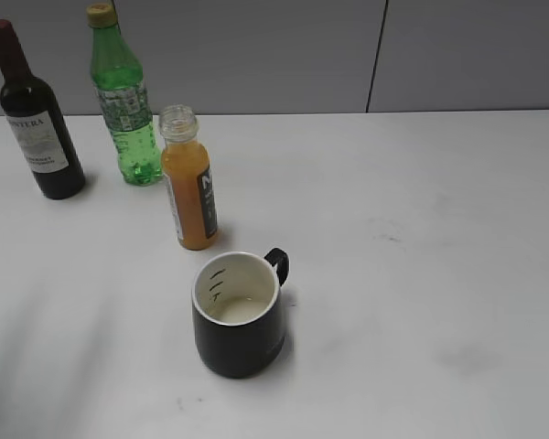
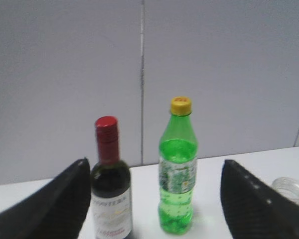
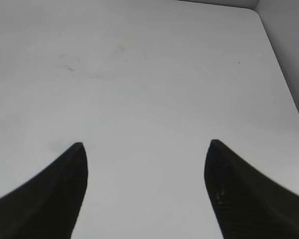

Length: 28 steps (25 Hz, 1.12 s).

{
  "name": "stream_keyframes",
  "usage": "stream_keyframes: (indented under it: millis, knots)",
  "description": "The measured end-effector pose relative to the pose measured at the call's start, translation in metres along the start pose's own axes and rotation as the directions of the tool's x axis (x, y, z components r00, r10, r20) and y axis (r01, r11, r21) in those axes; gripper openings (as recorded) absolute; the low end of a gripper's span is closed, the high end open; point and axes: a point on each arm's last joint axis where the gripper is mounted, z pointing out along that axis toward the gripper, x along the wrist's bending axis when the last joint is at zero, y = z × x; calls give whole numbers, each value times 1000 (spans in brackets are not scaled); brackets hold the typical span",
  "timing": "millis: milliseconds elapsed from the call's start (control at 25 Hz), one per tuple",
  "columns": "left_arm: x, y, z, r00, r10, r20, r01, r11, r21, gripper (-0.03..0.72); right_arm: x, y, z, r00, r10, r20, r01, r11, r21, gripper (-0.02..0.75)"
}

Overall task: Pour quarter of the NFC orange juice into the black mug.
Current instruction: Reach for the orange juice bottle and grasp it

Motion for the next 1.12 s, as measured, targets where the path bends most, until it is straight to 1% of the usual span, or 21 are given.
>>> stream_keyframes:
  millis: [40,120,160,360,520,640,720,840,920,1000,1040,1120]
  knots:
    - [-5,-4,11,1000,7,25,-7,1000,1,610,0,0,0,1000,0,0,0,1000,0,556]
    - [-15,-7,27,998,24,62,-21,999,-47,598,0,0,0,1000,0,0,0,1000,0,556]
    - [-20,-12,35,996,28,84,-24,999,-46,595,0,0,0,1000,0,0,0,1000,0,556]
    - [-44,-43,71,984,-1,175,2,1000,-6,594,0,0,0,1000,-3,5,3,1000,0,556]
    - [-60,-64,89,962,-11,274,19,999,-29,594,0,0,0,1000,0,0,0,1000,0,556]
    - [-67,-83,99,951,-22,308,21,1000,8,594,0,0,0,1000,0,0,0,1000,0,556]
    - [-71,-93,104,942,-16,337,10,1000,20,595,0,0,0,1000,0,0,0,1000,0,556]
    - [-79,-102,106,912,11,410,-15,1000,7,595,0,0,0,1000,0,0,0,1000,0,556]
    - [-83,-108,107,897,22,442,-29,1000,8,599,0,0,0,1000,0,0,0,1000,0,556]
    - [-86,-116,109,889,19,458,-34,999,23,634,0,0,0,1000,0,0,0,1000,0,556]
    - [-87,-120,111,888,13,460,-33,999,36,658,0,0,0,1000,0,0,0,1000,0,556]
    - [-88,-129,113,888,-2,459,-35,997,71,680,0,0,0,1000,0,0,0,1000,0,556]
